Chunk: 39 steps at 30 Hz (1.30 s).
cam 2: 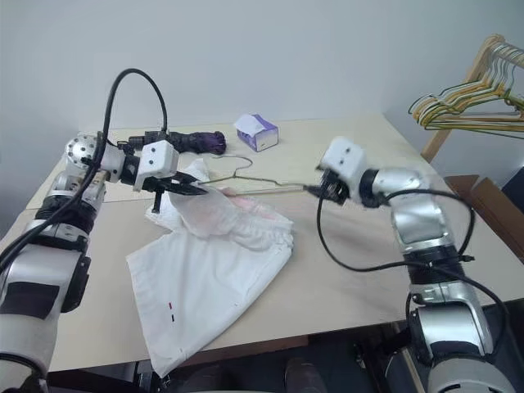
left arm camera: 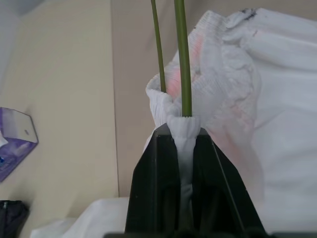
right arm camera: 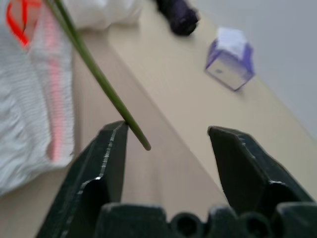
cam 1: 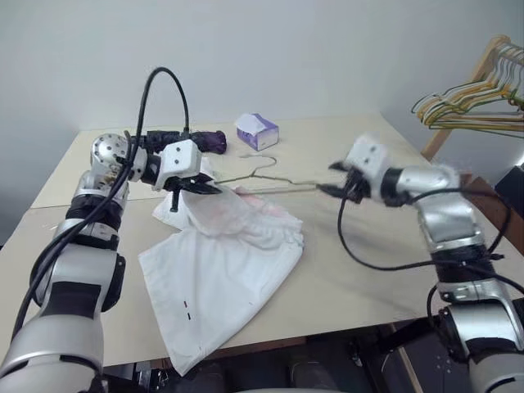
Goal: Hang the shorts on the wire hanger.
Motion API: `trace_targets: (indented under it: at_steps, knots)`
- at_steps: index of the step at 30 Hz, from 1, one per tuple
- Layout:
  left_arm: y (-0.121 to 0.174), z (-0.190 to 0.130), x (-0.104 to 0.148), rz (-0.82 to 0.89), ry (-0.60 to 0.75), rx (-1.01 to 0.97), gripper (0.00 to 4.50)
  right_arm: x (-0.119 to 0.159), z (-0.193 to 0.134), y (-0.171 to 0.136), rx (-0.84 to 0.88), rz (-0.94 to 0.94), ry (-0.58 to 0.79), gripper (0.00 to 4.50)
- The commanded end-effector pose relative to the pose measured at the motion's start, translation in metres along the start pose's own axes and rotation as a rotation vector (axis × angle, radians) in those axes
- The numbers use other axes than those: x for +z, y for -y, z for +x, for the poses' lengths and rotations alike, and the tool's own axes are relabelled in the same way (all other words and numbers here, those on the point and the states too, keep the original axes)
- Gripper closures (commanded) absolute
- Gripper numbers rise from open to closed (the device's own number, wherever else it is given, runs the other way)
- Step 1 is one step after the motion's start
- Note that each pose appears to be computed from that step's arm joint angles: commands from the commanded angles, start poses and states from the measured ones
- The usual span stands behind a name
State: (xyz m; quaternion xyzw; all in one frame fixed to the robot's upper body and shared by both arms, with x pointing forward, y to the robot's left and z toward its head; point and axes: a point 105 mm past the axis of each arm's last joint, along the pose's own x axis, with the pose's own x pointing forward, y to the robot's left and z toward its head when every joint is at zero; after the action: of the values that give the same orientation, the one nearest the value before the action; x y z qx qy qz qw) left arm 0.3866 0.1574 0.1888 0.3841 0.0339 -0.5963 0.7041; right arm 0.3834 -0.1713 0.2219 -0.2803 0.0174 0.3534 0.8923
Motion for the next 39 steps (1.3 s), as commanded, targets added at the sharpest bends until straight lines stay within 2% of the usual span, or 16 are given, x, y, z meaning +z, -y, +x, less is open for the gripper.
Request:
trace_targets:
  at_steps: [1, 5, 10, 14, 17, 23, 31, 35, 39]
  knots:
    - [-0.012, -0.008, 0.007, 0.012, 0.015, 0.061, 4.5, 0.013, -0.037, 0.034, -0.122, 0.168, 0.032, 0.03]
    - [-0.018, -0.012, 0.011, 0.028, 0.011, 0.084, 4.5, -0.007, -0.055, 0.027, -0.132, 0.422, 0.031, 0.03]
    - [-0.032, -0.017, 0.02, 0.038, 0.03, 0.151, 4.5, -0.04, -0.055, -0.028, 0.005, 0.529, -0.07, 0.03]
    - [-0.038, -0.024, 0.032, 0.06, 0.064, 0.17, 4.5, -0.057, -0.033, -0.078, 0.119, 0.676, -0.102, 0.03]
    - [-0.041, -0.028, 0.036, 0.071, 0.07, 0.173, 4.5, -0.056, -0.016, -0.097, 0.153, 0.747, -0.097, 0.03]
    - [-0.041, -0.03, 0.04, 0.09, 0.073, 0.17, 4.5, -0.05, 0.01, -0.124, 0.227, 0.772, -0.079, 0.03]
    - [-0.04, -0.03, 0.038, 0.084, 0.082, 0.175, 4.5, -0.051, 0.043, -0.129, 0.203, 0.799, -0.052, 0.03]
    - [-0.041, -0.033, 0.038, 0.08, 0.084, 0.183, 4.5, -0.047, 0.053, -0.124, 0.193, 0.829, -0.032, 1.17]
    - [-0.04, -0.034, 0.037, 0.077, 0.083, 0.186, 4.5, -0.051, 0.057, -0.126, 0.186, 0.828, -0.047, 2.65]
